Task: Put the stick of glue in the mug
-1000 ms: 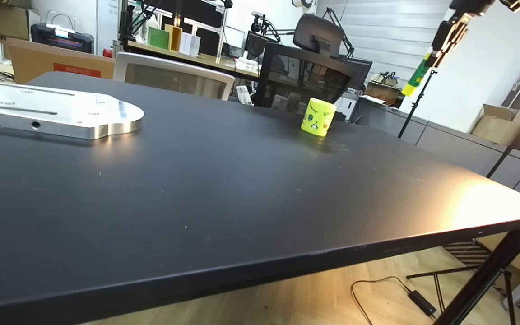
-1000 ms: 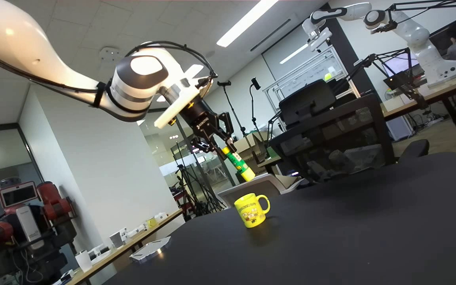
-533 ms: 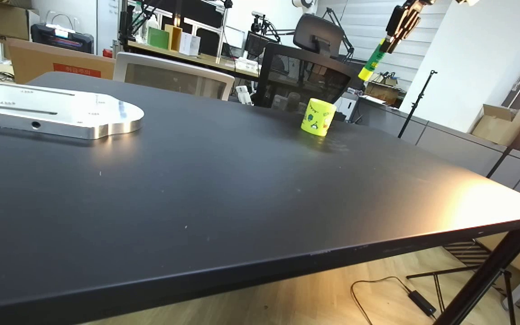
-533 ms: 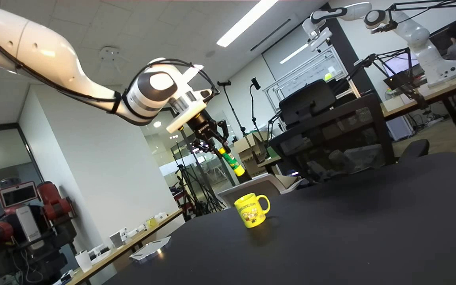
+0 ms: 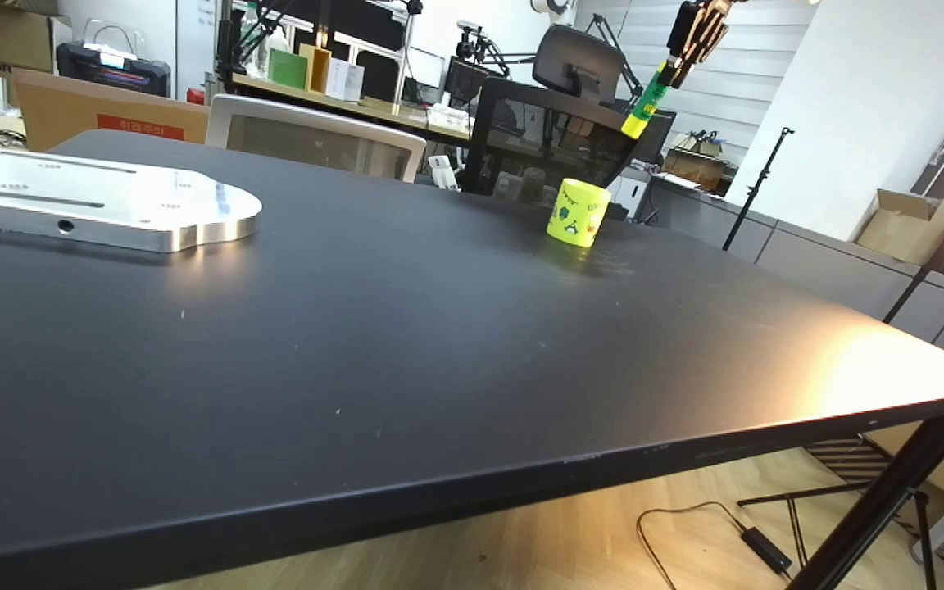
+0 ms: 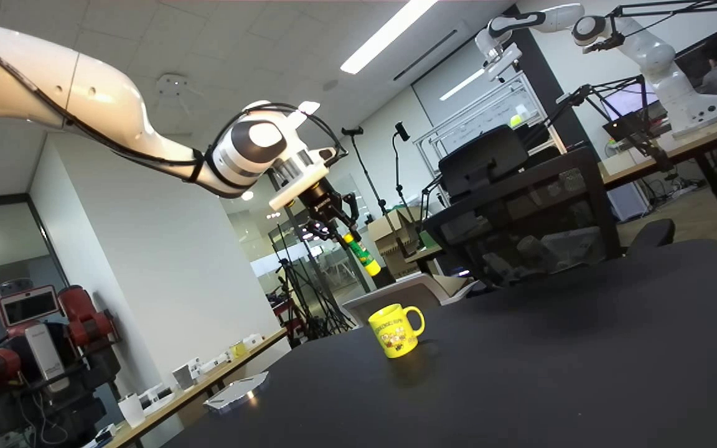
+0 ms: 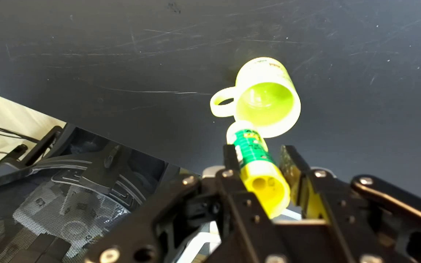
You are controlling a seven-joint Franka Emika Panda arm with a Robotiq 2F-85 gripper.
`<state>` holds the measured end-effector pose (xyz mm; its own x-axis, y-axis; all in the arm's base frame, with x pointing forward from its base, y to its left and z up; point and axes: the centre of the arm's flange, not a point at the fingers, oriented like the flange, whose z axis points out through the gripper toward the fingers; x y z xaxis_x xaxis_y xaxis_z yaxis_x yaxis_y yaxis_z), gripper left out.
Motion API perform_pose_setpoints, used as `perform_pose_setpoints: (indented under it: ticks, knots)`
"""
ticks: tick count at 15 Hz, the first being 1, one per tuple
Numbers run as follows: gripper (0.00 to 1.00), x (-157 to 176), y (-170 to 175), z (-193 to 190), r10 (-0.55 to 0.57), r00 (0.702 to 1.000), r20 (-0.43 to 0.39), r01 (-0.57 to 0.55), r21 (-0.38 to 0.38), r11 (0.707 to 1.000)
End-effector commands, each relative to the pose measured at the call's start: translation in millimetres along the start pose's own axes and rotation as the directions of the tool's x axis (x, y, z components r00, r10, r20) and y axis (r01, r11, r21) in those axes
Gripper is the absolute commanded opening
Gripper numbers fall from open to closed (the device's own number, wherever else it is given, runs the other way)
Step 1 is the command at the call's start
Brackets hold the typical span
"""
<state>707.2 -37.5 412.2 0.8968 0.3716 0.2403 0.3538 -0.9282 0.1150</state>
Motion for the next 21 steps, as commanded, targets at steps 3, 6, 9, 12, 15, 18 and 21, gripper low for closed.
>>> perform_pose_setpoints:
  ticks: [3, 6, 9, 12, 15, 18, 21]
  knots:
    - [0.33, 0.1, 0.3, -0.1, 0.001, 1.0, 0.0, -0.001, 0.0, 1.0]
    - [0.33, 0.1, 0.3, -0.2, 0.002, 1.0, 0.0, -0.002, 0.0, 1.0]
    - [0.08, 0.1, 0.3, -0.2, 0.002, 1.0, 0.0, -0.002, 0.0, 1.0]
    - [0.08, 11.9, 0.8, 2.5, 0.0, 1.0, 0.0, 0.0, -0.011, 1.0]
    - [0.08, 20.9, -1.7, 2.9, -0.005, 0.999, -0.047, 0.005, -0.003, 1.0]
    - [0.08, 31.8, -4.8, 4.2, -0.011, 0.999, -0.042, 0.011, 0.009, 1.0]
    - [0.08, 40.6, -3.5, 12.5, -0.019, 1.0, -0.015, 0.019, 0.026, 0.999]
